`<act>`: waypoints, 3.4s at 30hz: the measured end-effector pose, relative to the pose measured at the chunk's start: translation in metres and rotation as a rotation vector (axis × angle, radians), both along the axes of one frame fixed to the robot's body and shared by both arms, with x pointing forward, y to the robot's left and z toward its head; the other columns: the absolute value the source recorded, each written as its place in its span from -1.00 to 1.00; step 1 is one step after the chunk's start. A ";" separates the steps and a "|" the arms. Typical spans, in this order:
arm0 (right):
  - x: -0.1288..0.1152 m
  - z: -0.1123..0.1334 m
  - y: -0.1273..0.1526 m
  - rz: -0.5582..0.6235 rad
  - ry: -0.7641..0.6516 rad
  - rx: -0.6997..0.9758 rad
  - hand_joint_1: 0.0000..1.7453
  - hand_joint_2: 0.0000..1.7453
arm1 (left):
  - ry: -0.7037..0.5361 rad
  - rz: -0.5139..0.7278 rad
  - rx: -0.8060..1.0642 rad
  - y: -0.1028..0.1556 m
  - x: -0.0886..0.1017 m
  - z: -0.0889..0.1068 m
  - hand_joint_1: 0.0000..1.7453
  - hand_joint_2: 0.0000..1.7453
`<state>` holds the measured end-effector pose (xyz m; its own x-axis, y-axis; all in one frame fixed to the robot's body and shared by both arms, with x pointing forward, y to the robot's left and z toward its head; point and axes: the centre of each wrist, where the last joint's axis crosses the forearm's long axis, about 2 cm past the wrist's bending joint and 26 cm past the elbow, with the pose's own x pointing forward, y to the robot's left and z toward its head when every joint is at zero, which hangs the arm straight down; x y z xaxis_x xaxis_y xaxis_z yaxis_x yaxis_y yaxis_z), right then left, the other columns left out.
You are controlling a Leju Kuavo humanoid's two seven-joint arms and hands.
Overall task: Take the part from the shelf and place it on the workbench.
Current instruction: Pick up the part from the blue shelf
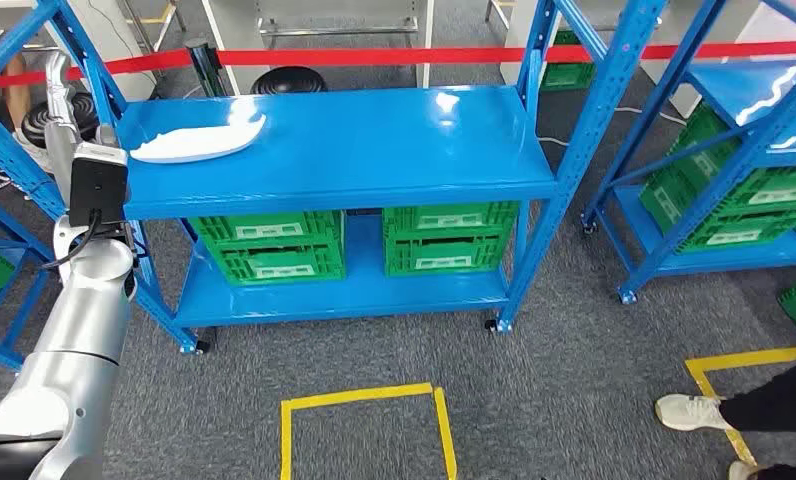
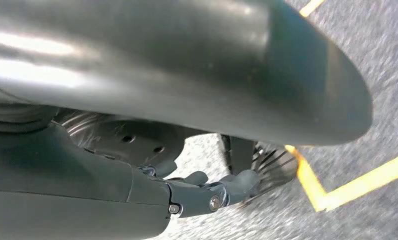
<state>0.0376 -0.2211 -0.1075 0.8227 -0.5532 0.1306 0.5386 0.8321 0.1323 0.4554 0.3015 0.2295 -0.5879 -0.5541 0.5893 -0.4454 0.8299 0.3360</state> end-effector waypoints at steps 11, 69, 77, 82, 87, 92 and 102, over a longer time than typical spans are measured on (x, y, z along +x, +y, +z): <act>-0.005 -0.001 -0.001 -0.002 0.006 0.004 -1.00 -1.00 | 0.018 -0.007 -0.020 -0.005 -0.002 -0.007 -1.00 -1.00; 0.001 0.000 -0.002 0.043 -0.068 0.015 -1.00 -1.00 | 0.094 -0.188 0.112 -0.020 -0.013 -0.025 -1.00 -1.00; 0.000 0.000 -0.002 0.050 -0.047 0.014 -1.00 -1.00 | 0.158 -0.237 0.248 -0.026 -0.019 -0.042 -1.00 1.00; 0.000 0.000 0.002 0.059 0.009 0.034 -1.00 -1.00 | 0.273 -0.312 0.285 -0.029 -0.026 -0.064 -1.00 1.00; -0.001 0.000 0.004 0.059 0.020 0.038 -1.00 -1.00 | 0.329 -0.345 0.285 -0.030 -0.031 -0.076 -1.00 1.00; -0.001 0.001 0.008 0.055 0.030 0.052 -1.00 -1.00 | 0.412 -0.417 0.242 -0.032 -0.042 -0.094 -1.00 1.00; -0.002 0.003 0.021 0.009 0.018 0.052 -1.00 -1.00 | 0.518 -0.429 0.238 -0.056 -0.058 -0.119 -1.00 1.00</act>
